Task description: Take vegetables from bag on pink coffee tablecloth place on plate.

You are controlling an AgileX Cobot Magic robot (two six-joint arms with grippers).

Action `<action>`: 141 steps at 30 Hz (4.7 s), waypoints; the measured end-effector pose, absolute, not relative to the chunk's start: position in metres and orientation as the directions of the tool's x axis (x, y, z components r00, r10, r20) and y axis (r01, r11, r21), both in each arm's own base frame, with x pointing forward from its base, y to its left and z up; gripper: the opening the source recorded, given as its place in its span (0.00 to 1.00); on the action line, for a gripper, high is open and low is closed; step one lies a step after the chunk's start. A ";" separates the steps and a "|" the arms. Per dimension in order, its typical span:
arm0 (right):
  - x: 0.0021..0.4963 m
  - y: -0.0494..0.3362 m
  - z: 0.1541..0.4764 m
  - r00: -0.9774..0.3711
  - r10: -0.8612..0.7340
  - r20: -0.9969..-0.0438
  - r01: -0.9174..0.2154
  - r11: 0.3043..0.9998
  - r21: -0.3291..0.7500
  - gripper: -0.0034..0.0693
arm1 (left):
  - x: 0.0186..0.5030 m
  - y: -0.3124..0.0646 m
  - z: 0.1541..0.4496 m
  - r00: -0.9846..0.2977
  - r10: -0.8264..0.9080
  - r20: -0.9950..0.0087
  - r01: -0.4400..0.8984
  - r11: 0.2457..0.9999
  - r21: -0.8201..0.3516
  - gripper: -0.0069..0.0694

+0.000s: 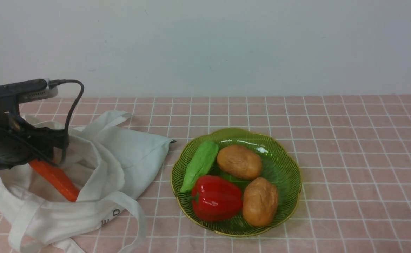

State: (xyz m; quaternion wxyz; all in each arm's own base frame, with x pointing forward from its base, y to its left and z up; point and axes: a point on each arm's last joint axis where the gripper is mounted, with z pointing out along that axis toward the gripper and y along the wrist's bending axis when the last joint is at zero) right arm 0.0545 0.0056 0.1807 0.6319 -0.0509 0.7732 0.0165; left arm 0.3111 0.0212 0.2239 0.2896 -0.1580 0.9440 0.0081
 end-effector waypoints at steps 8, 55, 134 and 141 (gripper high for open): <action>0.054 0.006 0.181 -0.196 -0.058 -0.979 -0.099 0.994 -0.039 0.03 | 0.289 0.001 0.280 -0.682 -0.266 -0.681 -0.217 0.963 -0.159 0.55; 0.054 0.006 0.181 -0.196 -0.058 -0.979 -0.099 0.994 -0.039 0.03 | 0.259 -0.141 0.297 -0.626 0.026 -0.779 0.315 0.923 -0.222 0.69; 0.054 0.006 0.181 -0.197 -0.057 -0.979 -0.100 0.994 -0.038 0.03 | 0.052 -0.008 0.171 -0.301 0.046 -0.953 0.127 0.992 0.007 0.08; 0.054 0.006 0.181 -0.197 -0.057 -0.979 -0.100 0.994 -0.038 0.03 | 0.052 -0.007 0.171 -0.306 0.001 -0.952 0.109 0.993 -0.034 0.08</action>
